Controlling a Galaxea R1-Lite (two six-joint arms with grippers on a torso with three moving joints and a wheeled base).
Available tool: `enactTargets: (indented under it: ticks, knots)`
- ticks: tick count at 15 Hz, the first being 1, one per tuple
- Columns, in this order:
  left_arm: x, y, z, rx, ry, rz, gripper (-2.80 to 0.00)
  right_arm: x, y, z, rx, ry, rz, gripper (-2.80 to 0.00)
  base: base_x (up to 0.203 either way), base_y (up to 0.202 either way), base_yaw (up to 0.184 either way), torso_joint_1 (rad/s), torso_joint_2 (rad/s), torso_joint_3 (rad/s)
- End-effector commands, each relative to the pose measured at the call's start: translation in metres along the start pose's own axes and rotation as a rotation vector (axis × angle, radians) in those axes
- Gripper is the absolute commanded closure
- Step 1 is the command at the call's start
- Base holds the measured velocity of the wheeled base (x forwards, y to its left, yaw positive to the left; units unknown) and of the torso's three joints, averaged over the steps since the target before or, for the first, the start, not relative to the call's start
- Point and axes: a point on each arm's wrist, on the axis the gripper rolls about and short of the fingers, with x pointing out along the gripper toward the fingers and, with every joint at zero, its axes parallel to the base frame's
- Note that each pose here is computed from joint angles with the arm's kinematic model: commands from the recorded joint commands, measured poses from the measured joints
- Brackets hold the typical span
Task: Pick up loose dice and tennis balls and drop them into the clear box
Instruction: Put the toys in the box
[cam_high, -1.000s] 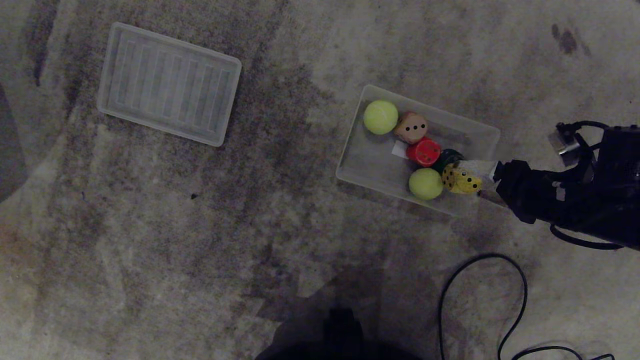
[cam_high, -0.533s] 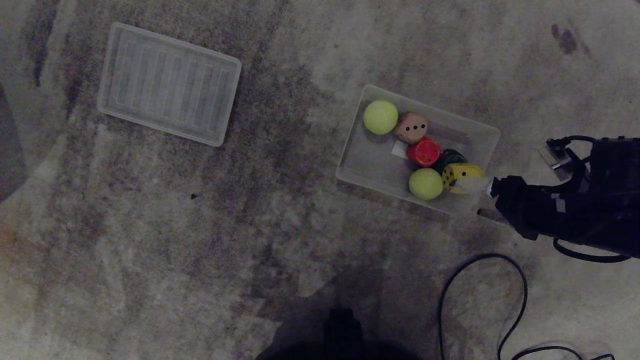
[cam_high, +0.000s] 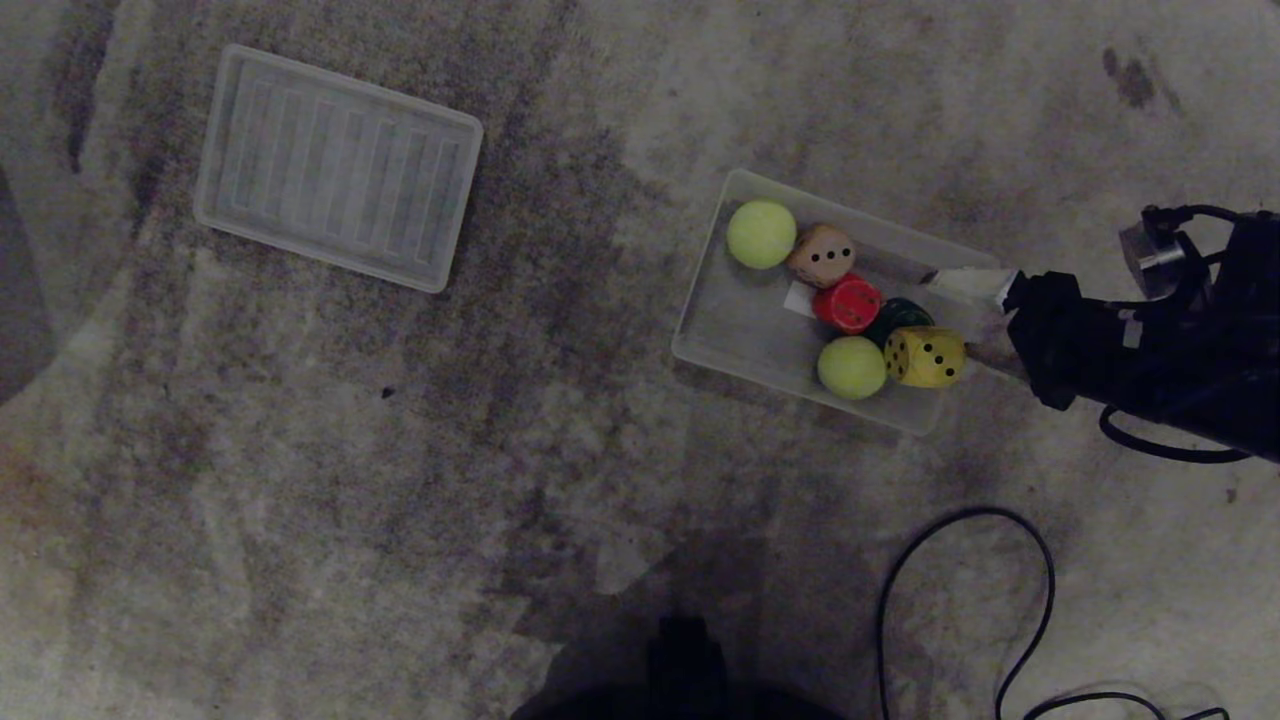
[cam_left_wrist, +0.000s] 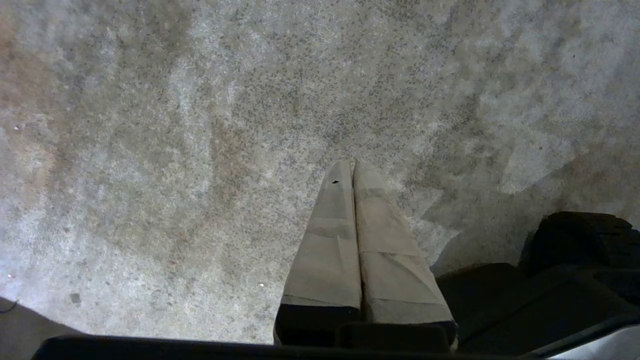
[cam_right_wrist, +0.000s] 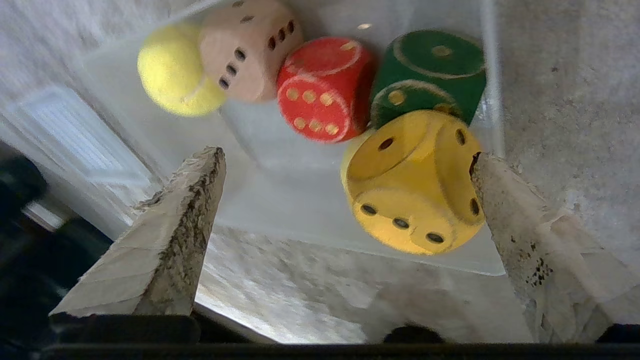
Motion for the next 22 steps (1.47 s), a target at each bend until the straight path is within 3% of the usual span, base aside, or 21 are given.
enactTargets:
  ticks: [1,4,7,18,22]
  knots:
    - [0.0,0.0,0.0,0.0,0.002,0.001,0.0,-0.005,-0.001,-0.002,0.04,0.03,-0.015,-2.8,0.0,0.0,0.0,0.0,0.0,0.0]
    - [0.0,0.0,0.0,0.0,0.002,0.001,0.0,-0.017,-0.004,-0.012,0.071,0.188,-0.075,-2.8,0.0,0.0,0.0,0.0,0.0,0.0]
    - [0.0,0.0,0.0,0.0,0.002,0.001,0.0,-0.013,-0.006,-0.013,0.096,0.201,-0.079,-2.8,0.0,0.0,0.0,0.0,0.0,0.0]
    - [0.0,0.0,0.0,0.0,0.002,0.001,0.0,0.028,-0.014,-0.003,0.173,0.168,-0.065,-2.8,0.0,0.0,0.0,0.0,0.0,0.0]
    - [0.0,0.0,0.0,0.0,0.002,0.001,0.0,0.032,0.0,0.029,0.223,0.032,0.025,-2.8,0.0,0.0,0.0,0.0,0.0,0.0]
